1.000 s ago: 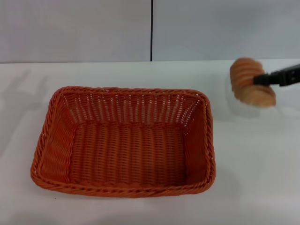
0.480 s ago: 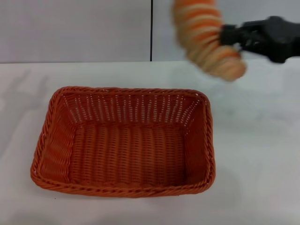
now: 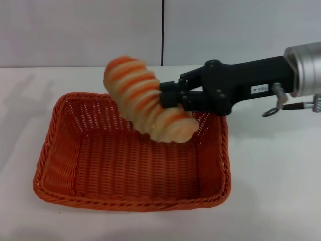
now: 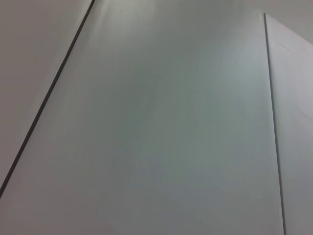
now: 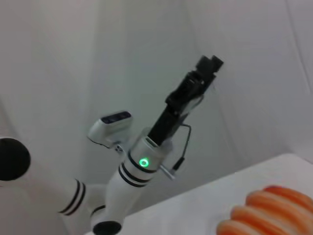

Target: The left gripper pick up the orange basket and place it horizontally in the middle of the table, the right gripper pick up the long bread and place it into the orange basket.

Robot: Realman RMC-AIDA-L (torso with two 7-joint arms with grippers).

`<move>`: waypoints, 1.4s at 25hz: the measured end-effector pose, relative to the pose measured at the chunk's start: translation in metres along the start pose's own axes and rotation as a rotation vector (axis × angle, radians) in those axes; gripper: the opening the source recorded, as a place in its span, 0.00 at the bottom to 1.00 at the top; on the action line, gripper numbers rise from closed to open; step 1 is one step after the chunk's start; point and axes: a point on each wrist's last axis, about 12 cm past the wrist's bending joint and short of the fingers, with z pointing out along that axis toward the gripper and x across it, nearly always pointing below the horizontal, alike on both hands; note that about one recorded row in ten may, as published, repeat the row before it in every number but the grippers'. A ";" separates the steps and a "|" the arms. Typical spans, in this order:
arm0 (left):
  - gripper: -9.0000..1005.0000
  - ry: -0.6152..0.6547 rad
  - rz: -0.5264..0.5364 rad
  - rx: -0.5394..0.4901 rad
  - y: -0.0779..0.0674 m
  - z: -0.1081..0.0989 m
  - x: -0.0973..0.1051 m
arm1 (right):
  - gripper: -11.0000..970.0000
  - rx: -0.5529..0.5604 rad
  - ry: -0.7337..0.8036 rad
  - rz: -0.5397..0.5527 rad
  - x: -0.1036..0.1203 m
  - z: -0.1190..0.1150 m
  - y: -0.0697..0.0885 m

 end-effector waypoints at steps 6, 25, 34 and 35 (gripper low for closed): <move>0.56 0.002 -0.009 -0.010 -0.001 -0.003 0.001 | 0.31 0.006 0.002 0.007 0.002 0.000 0.000; 0.56 0.014 -0.006 -0.020 0.000 -0.009 -0.001 | 0.71 0.139 -0.246 -0.101 0.030 -0.070 0.024; 0.56 0.022 0.025 -0.080 0.005 -0.020 -0.005 | 0.71 0.665 -0.711 -0.242 0.105 -0.159 0.064; 0.56 0.013 0.045 -0.117 0.009 -0.027 -0.008 | 0.71 0.750 -0.787 -0.259 0.116 -0.169 0.072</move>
